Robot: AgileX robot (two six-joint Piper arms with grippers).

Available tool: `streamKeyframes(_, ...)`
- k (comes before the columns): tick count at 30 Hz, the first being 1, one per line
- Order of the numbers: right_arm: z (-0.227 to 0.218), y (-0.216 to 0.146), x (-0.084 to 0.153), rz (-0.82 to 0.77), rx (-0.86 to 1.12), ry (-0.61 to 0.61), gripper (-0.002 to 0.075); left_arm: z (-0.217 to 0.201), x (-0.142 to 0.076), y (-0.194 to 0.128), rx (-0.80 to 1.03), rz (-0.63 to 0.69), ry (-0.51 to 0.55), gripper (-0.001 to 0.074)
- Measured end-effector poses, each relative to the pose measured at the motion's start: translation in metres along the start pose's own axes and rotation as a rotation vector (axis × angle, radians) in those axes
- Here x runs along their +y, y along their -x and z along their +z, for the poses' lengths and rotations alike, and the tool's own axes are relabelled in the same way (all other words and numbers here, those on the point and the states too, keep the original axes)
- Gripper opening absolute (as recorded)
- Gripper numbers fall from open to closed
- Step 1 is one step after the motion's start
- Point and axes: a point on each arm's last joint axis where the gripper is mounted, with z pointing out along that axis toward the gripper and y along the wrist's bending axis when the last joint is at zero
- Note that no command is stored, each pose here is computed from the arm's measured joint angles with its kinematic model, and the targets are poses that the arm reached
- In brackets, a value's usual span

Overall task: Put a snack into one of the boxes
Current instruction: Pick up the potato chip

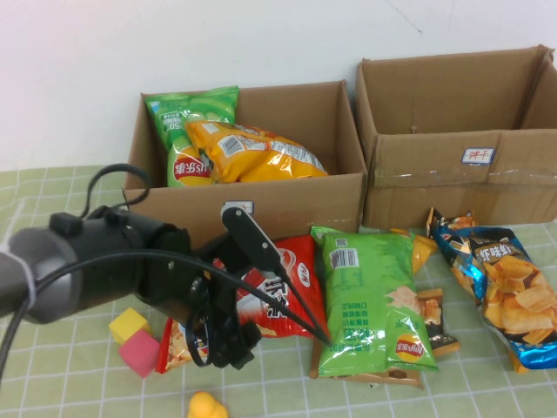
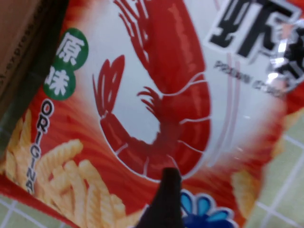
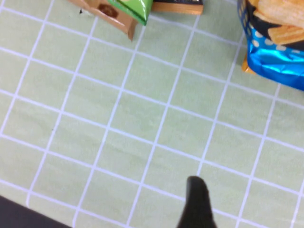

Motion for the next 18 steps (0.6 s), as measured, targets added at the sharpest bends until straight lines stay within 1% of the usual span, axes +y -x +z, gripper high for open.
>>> streamKeyframes(2,0.0,-0.001,0.0,0.0,-0.011,-0.001,0.0472,0.007,0.001,-0.001,0.009,0.015,0.006,0.0661)
streamKeyframes(3,0.0,0.0,0.0,-0.002,-0.021,-0.003,0.0472,0.01,0.001,-0.001,0.011,0.019,0.008,0.067)
streamKeyframes(12,0.0,0.002,0.0,-0.002,-0.043,-0.005,0.0472,0.04,-0.001,0.002,-0.004,0.128,0.05,0.0675)
streamKeyframes(15,0.0,0.002,0.0,-0.003,-0.043,-0.005,0.0472,0.047,0.0,0.002,-0.01,0.152,0.062,0.0641)
streamKeyframes(18,0.0,0.002,0.0,-0.003,-0.045,-0.006,0.0472,0.047,0.001,0.003,-0.017,0.171,0.072,0.054)
